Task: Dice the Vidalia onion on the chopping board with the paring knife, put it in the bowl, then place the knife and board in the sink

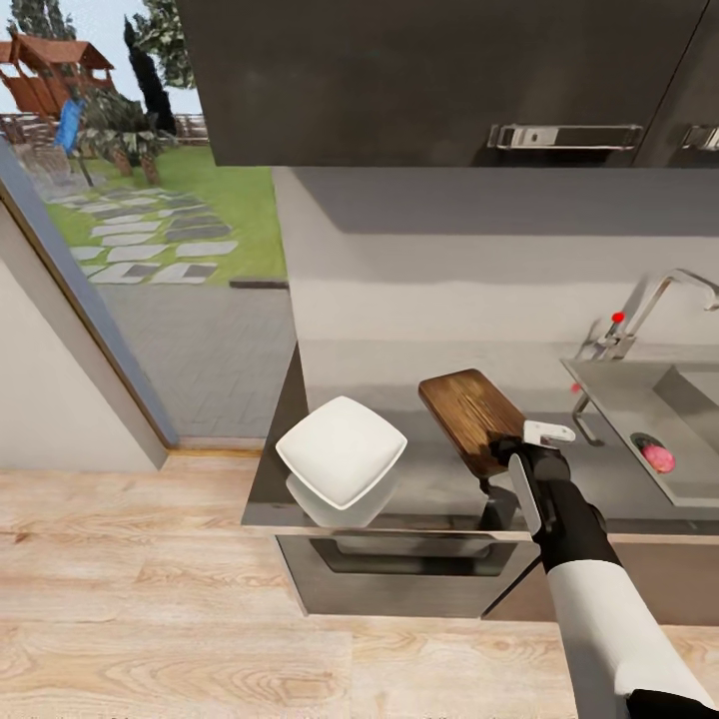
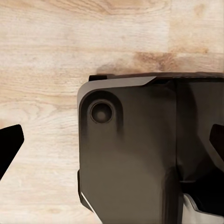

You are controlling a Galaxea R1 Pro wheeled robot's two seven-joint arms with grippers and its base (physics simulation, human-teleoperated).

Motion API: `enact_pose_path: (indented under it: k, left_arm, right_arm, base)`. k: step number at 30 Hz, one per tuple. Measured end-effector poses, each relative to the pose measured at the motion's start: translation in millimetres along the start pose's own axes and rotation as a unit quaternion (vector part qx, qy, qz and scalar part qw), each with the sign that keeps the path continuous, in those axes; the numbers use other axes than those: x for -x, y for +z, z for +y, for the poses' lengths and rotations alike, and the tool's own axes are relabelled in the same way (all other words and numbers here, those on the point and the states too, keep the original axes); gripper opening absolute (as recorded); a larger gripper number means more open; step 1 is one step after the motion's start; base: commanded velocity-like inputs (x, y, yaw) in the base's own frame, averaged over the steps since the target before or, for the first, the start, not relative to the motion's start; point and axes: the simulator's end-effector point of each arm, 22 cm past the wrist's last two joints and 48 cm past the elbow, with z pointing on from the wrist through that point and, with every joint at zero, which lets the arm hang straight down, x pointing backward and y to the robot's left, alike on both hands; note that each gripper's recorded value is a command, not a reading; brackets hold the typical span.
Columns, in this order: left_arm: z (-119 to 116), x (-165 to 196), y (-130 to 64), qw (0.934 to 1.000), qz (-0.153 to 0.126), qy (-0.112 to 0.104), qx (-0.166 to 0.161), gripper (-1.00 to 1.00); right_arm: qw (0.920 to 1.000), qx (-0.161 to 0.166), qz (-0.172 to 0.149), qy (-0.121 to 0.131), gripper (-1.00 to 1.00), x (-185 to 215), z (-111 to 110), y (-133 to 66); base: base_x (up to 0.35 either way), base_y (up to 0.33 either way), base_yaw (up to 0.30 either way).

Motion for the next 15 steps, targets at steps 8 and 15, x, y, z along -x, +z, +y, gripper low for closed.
enact_pose_path:
  k: [8,15]
  left_arm:
    - [-0.1,-3.8,-0.2,1.0000,0.005,0.000,0.000,1.00]
    - [0.0,-9.1,-0.7,0.9999,0.011,0.000,0.000,1.00]
  right_arm:
    - [1.0000,0.000,-0.001,0.002,1.00,-0.2,-1.3,2.6]
    - [1.0000,-0.001,-0.002,0.001,1.00,0.0,-1.4,3.7]
  base:
    - [0.000,0.000,0.000]
    - [0.000,0.000,0.000]
